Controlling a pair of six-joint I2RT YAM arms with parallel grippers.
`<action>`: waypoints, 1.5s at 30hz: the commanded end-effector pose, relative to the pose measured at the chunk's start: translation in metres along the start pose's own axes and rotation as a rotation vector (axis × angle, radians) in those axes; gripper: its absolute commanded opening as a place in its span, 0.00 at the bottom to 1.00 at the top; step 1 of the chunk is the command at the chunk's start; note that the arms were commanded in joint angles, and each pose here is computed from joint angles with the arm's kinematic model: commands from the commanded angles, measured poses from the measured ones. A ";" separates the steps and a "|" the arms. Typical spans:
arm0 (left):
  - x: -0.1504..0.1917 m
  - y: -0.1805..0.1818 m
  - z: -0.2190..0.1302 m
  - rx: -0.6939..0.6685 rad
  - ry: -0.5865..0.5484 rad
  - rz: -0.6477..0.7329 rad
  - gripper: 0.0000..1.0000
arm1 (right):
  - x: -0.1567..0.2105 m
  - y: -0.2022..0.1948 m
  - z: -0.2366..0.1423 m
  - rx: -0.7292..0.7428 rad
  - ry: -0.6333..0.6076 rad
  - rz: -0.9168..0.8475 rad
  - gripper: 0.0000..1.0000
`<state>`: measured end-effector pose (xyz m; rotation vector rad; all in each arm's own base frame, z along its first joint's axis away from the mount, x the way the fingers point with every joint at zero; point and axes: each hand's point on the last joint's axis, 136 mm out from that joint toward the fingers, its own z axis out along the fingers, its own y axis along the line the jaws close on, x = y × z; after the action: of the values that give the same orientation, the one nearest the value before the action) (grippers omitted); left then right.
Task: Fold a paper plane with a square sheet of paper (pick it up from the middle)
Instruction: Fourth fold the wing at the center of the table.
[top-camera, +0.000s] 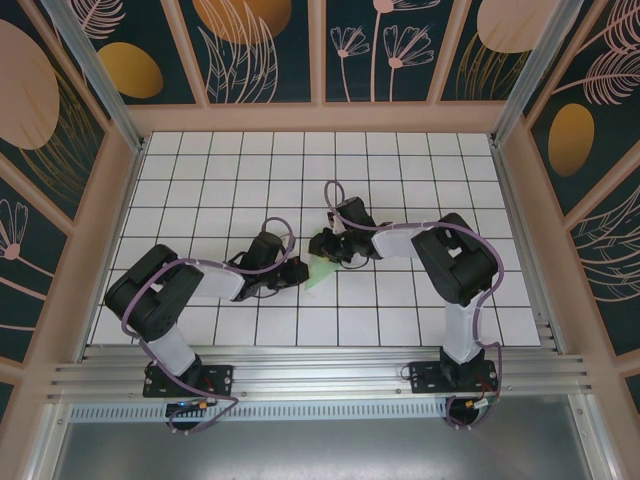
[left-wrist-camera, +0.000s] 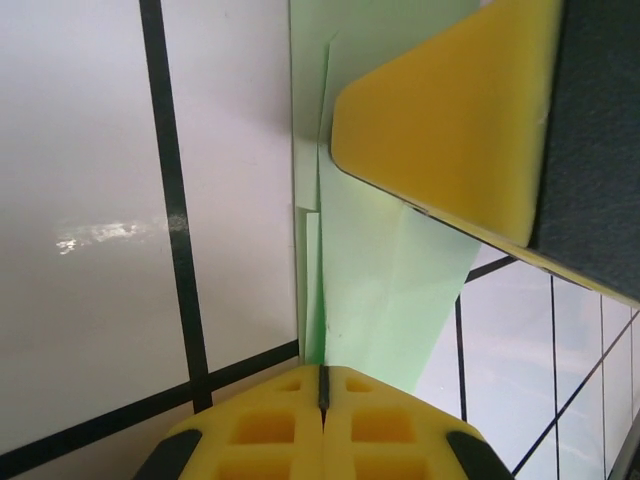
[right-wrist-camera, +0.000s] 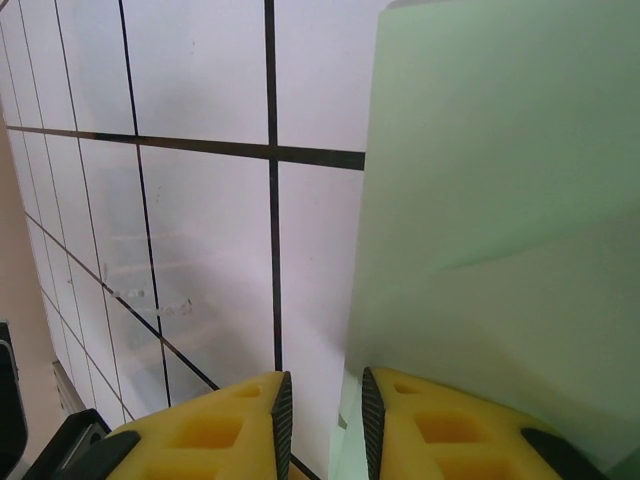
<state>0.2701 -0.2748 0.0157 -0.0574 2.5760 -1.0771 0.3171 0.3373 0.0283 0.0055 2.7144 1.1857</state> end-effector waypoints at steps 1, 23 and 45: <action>0.011 0.021 -0.002 -0.068 0.008 -0.046 0.00 | 0.000 0.008 -0.011 -0.017 -0.009 -0.028 0.29; 0.017 0.030 -0.002 -0.090 0.007 -0.070 0.00 | 0.007 -0.006 0.011 -0.005 0.040 -0.021 0.30; -0.016 -0.031 -0.035 0.020 -0.059 0.048 0.18 | 0.026 -0.054 0.013 0.209 0.071 -0.021 0.11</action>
<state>0.2669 -0.2614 0.0442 -0.0759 2.5430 -1.0253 0.3164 0.3350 0.0172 -0.0667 2.7334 1.1000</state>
